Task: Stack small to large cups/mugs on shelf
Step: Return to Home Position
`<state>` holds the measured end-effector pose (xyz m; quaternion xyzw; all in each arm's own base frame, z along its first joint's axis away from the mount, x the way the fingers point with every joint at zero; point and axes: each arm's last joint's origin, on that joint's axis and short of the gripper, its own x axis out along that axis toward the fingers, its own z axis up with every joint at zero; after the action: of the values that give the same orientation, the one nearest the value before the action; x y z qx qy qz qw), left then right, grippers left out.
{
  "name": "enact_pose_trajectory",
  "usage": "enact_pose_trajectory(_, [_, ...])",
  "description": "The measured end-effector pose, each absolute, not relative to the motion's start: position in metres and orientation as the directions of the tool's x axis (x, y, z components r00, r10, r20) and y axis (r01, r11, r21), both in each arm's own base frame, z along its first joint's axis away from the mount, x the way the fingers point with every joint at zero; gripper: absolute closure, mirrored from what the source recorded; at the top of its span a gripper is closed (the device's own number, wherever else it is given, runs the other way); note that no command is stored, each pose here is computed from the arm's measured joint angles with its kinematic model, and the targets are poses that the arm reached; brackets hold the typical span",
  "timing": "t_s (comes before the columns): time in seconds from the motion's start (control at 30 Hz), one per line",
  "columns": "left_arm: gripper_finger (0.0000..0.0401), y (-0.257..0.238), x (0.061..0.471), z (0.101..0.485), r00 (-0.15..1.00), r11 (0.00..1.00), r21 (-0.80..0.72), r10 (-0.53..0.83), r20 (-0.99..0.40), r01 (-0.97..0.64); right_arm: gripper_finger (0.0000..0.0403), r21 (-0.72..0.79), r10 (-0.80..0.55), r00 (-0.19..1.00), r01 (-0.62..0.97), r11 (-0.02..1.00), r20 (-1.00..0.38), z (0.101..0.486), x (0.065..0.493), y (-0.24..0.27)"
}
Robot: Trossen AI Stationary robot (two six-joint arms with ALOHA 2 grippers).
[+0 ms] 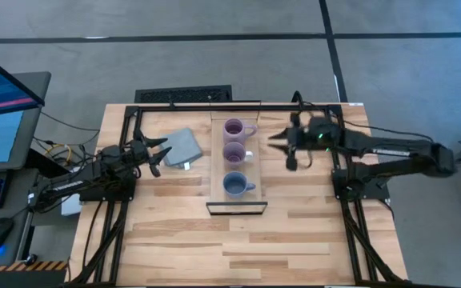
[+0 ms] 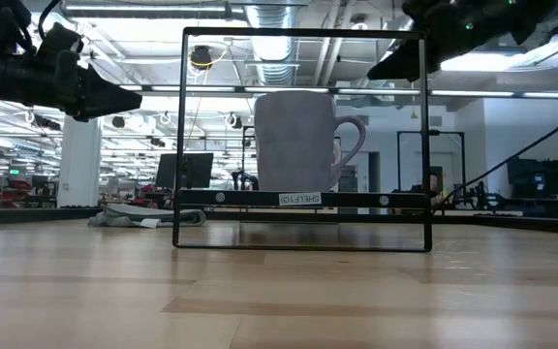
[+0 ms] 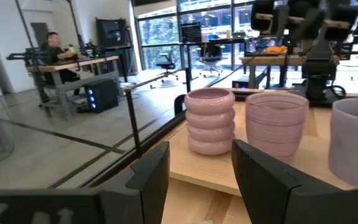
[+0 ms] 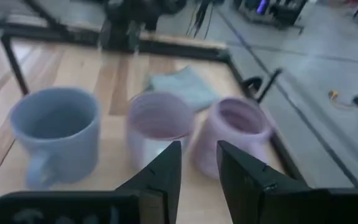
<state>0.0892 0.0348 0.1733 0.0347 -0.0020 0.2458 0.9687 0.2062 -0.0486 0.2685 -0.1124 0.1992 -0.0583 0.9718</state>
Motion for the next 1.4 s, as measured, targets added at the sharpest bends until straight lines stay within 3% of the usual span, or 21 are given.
enact_pose_trajectory(0.23, [0.0237, 0.036, 0.089, 0.176, 0.859, 0.852, 0.111, 0.51, 0.054, -0.512, 0.0276, -0.2, -0.253, 0.925, 0.201, 0.959, -0.283, 0.265, 0.156, -0.093])
enact_pose_trajectory(0.53, [0.0237, 0.037, 0.087, 0.18, 0.819, 0.808, 0.138, 0.566, 0.088, -0.573, 0.0276, -0.126, -0.309, 0.946, 0.296, 0.947, -0.102, 0.222, 0.116, -0.105])
enact_pose_trajectory(0.83, [0.0237, 0.037, 0.087, 0.179, 0.824, 0.805, 0.177, 0.561, 0.08, -0.566, 0.0276, -0.128, -0.304, 0.95, 0.293, 0.947, -0.07, 0.208, 0.092, -0.117])
enact_pose_trajectory(1.0, [0.0237, 0.037, 0.087, 0.179, 0.824, 0.806, 0.172, 0.562, 0.073, -0.566, 0.0276, -0.04, -0.305, 0.951, 0.303, 0.952, -0.055, 0.21, 0.076, -0.122])
enact_pose_trajectory(1.23, [0.0237, 0.038, 0.087, 0.18, 0.812, 0.796, 0.161, 0.577, 0.089, -0.584, 0.0276, -0.003, -0.276, 0.957, 0.277, 0.961, -0.088, 0.209, 0.073, -0.106])
enact_pose_trajectory(1.4, [0.0237, 0.038, 0.087, 0.181, 0.811, 0.796, 0.154, 0.578, 0.092, -0.586, 0.0276, -0.014, -0.34, 0.935, 0.34, 0.94, -0.103, 0.21, 0.071, -0.091])
